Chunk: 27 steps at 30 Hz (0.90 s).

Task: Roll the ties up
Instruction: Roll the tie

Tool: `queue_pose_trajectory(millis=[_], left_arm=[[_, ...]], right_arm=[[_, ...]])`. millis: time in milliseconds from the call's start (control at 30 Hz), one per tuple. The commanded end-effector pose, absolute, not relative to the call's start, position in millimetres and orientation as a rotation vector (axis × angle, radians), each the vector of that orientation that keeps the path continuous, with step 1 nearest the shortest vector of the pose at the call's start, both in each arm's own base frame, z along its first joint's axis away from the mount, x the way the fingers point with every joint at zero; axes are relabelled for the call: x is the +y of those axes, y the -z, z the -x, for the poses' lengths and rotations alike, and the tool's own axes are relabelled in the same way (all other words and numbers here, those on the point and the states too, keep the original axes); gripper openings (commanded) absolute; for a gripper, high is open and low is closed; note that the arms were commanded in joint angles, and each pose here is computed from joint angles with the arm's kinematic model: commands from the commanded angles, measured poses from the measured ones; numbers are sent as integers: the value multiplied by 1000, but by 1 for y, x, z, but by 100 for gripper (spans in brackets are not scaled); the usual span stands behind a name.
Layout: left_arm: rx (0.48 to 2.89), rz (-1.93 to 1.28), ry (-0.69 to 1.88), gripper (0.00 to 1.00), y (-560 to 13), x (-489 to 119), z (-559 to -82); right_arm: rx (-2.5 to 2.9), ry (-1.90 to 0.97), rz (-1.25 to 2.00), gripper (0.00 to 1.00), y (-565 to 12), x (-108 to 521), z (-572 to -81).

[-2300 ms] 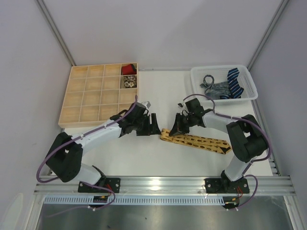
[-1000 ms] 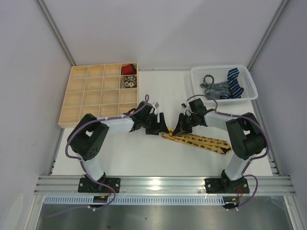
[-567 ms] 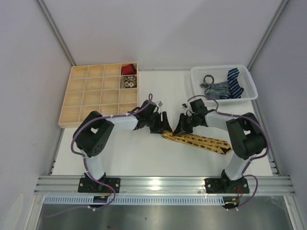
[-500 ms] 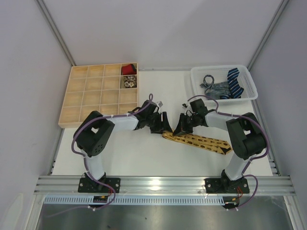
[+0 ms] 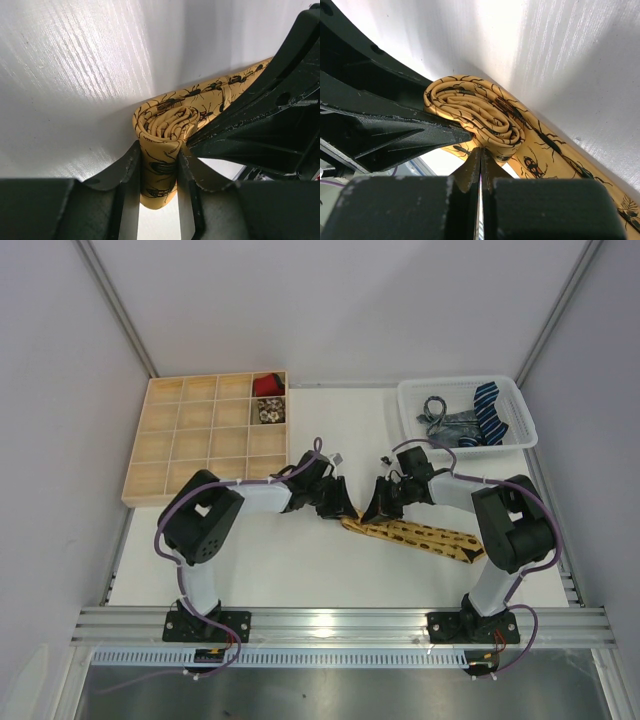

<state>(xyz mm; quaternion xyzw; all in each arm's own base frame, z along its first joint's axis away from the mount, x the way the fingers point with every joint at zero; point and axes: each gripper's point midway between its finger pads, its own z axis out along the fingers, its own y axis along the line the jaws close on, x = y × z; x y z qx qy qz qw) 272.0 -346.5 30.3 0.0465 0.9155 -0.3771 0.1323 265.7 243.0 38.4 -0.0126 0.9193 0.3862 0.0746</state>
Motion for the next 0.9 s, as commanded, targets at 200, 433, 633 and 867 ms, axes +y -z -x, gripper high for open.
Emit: queue_pose_trajectory(millis=[200, 433, 633, 867], left_arm=[[2702, -131, 1038, 0, -30, -331, -245], [2728, -41, 886, 0, -35, -296, -215], [2677, 38, 830, 1, -53, -294, -208], [2616, 111, 841, 0, -57, -294, -213]], right_arm=[[2737, -1089, 111, 0, -45, 248, -265], [2719, -1096, 201, 0, -59, 271, -245], [2684, -1100, 258, 0, -73, 288, -234], [2696, -992, 264, 0, -62, 277, -240]])
